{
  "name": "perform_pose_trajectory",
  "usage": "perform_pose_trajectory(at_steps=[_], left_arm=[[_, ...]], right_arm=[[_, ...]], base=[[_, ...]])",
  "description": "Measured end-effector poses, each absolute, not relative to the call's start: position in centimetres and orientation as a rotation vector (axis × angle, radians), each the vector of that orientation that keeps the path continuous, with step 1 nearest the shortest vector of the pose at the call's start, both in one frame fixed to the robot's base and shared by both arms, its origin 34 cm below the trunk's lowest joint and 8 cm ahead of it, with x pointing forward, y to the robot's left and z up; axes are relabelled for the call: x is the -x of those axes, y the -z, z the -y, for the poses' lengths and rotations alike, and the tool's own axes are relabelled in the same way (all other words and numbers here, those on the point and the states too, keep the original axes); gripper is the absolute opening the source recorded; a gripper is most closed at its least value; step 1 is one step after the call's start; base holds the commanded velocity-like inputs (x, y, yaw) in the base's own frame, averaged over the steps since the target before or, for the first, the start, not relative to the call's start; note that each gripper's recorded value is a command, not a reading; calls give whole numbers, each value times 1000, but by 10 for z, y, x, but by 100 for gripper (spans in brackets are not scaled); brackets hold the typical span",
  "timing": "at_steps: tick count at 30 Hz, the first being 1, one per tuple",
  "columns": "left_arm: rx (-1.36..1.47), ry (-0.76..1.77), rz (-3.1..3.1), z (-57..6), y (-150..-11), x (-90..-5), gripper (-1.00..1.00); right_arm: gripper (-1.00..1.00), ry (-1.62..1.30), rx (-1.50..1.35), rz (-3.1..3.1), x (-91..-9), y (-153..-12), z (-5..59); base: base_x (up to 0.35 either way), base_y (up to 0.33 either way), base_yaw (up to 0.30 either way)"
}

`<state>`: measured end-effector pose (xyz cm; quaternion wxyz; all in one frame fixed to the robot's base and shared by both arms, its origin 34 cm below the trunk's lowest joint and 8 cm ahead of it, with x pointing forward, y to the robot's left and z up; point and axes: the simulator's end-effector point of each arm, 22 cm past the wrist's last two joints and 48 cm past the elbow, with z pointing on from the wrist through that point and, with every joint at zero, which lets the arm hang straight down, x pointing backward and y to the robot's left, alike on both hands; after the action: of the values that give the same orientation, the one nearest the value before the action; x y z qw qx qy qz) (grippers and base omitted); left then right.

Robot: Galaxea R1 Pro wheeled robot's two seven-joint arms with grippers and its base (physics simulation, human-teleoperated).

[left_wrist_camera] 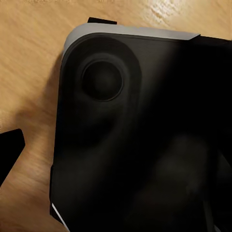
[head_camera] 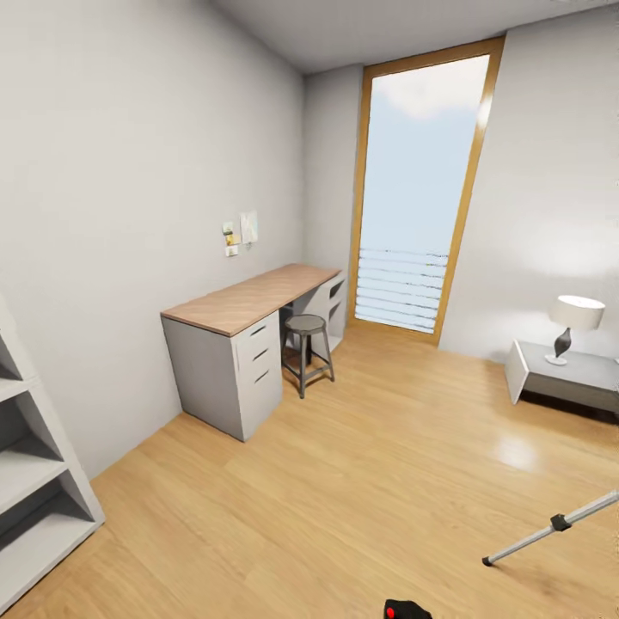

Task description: Attach the digital camera to the camera tripod in the bedroom.

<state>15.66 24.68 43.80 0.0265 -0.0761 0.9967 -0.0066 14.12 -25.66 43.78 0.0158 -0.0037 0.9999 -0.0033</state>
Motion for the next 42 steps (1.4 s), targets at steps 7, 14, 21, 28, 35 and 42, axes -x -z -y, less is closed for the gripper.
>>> perform_pose_trajectory(at_steps=[7,14,21,28,35,42], left_arm=[[236,20,-3082,-247,-438,-156,100],[238,19,-3082,-248,-438,-156,100],[244,19,-3079,-247,-438,-157,100],[247,12,-3076,-248,-438,-158,100],[248,9,-3072,-249,-438,-159,100],[247,9,-3069,-249,-438,-160,100]], right_arm=[[100,9,11,-3110,-141,-438,256],[100,9,11,-3110,-141,-438,256],[100,9,11,-3107,-142,-438,256],[100,9,13,-3104,-143,-438,256],[100,9,13,-3102,-144,-438,256],[100,9,13,-3098,-146,-438,256]], base=[[0,0,-212],[0,0,-239],[0,0,-240],[0,0,-240],[0,0,-240],[0,0,-239]])
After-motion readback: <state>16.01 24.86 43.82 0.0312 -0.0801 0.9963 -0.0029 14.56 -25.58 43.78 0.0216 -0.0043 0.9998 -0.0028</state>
